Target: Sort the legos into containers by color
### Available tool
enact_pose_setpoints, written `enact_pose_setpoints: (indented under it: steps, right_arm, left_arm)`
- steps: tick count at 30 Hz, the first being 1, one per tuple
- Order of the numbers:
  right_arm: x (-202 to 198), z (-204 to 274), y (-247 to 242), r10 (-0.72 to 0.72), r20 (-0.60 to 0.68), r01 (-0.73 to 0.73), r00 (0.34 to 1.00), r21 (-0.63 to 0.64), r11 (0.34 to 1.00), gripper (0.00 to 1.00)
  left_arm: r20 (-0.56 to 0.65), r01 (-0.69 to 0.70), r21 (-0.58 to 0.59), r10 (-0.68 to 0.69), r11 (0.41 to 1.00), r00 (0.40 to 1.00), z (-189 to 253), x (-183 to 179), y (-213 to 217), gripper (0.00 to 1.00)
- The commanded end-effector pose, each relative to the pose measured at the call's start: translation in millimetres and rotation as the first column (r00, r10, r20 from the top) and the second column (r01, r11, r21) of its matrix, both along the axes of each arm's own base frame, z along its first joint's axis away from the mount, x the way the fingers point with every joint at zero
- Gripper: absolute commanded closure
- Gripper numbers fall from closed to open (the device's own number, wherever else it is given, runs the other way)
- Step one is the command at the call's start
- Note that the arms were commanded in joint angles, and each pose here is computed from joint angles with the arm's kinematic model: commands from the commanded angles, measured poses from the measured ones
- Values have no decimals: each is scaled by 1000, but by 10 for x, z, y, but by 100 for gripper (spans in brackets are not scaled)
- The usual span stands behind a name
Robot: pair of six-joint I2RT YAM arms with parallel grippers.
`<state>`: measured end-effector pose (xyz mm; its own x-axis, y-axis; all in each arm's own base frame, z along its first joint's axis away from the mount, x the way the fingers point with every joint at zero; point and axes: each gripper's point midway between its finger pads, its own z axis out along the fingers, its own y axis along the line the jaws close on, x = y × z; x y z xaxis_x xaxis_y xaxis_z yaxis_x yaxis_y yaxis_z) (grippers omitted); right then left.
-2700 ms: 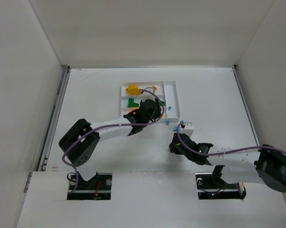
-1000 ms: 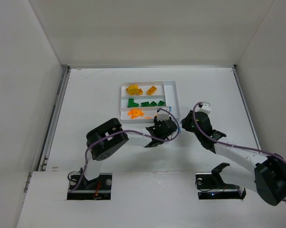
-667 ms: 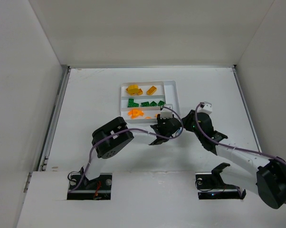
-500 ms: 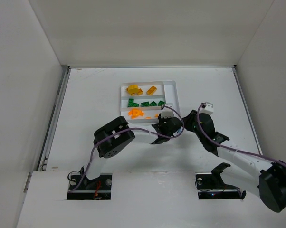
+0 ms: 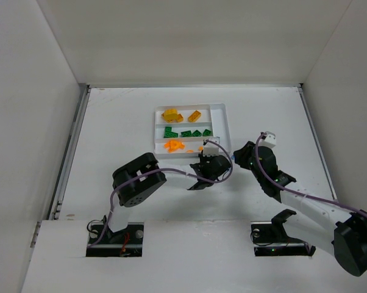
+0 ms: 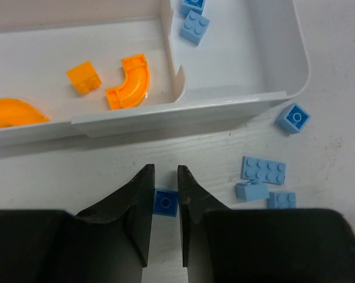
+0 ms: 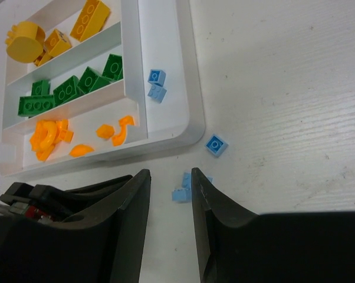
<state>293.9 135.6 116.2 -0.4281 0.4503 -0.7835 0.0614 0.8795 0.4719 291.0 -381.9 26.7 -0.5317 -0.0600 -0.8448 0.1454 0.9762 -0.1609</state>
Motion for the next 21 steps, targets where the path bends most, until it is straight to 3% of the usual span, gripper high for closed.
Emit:
enact_pose_setpoints:
  steps: [1,7,11,18,21]
  right_arm:
    - [52,107,23,-5,40,4,999,38,999,60]
    - [56,122,-20,-18,46,16,999,43,999,60]
    - [64,102,-31,-26,40,25,999,35,999,60]
    - [75,31,-100,-47,24,46,999,24,999,61]
    - [90,-19,-123,-55,8,55,998,15,998,61]
  left_arm:
    - [30,4,-55,-2,998,1000,351,-52,11,91]
    - [81,10,-129,1,992,997,785,20,-16,91]
    - [126,1,-148,18,989,992,987,317,-92,90]
    - [134,2,-143,17,990,991,958,821,-314,88]
    - [125,-4,-130,21,992,992,904,974,-316,80]
